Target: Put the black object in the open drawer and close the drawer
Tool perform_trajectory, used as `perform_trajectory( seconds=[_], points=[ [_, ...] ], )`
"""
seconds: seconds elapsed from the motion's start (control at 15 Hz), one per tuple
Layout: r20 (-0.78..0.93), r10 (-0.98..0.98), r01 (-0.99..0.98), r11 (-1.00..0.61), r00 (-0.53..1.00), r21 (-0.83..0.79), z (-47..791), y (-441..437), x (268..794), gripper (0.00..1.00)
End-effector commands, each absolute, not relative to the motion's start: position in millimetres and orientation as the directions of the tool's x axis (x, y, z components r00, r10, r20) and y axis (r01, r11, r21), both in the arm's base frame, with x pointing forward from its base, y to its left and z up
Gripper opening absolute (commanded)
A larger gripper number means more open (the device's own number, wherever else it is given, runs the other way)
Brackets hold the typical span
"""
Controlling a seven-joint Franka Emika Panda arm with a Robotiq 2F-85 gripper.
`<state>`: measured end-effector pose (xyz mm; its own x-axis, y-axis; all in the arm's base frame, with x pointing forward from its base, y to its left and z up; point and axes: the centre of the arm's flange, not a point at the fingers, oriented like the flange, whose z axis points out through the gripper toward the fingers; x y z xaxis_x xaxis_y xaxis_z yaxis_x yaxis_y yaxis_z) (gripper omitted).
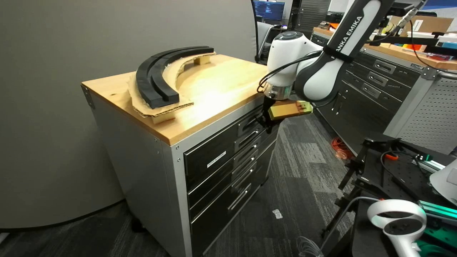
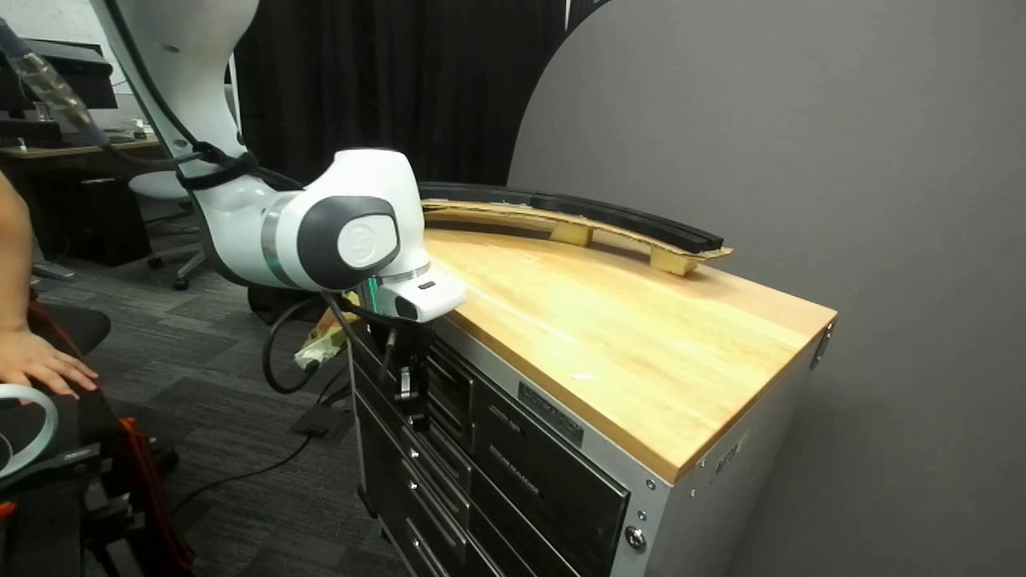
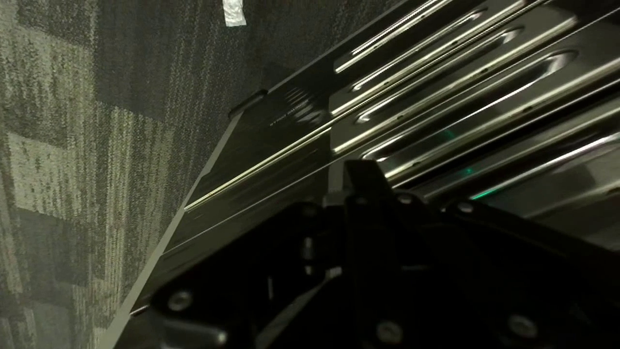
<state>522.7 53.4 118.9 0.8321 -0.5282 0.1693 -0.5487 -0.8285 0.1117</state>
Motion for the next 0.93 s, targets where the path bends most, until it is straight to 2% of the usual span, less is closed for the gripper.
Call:
perform_trajectory(
  seconds=[0.0, 0.27, 0.53, 0.6, 0.87],
  points=[
    [0.23, -0.528, -0.551, -0.833, 0.817, 0.046, 169, 43, 515, 0.34],
    [0.264, -0.372, -0.408, -0.908, 0.89, 0.093, 248, 38, 511, 0.65],
    [0.197, -0.168, -0.192, -0.975, 0.966, 0.109, 331, 56, 507, 0.96],
    [0.186, -0.114, -0.137, -0.984, 0.976, 0.11, 349, 64, 506, 0.99],
    [0.136, 0.105, 0.093, -0.992, 0.985, 0.09, 398, 96, 497, 1.0]
  ],
)
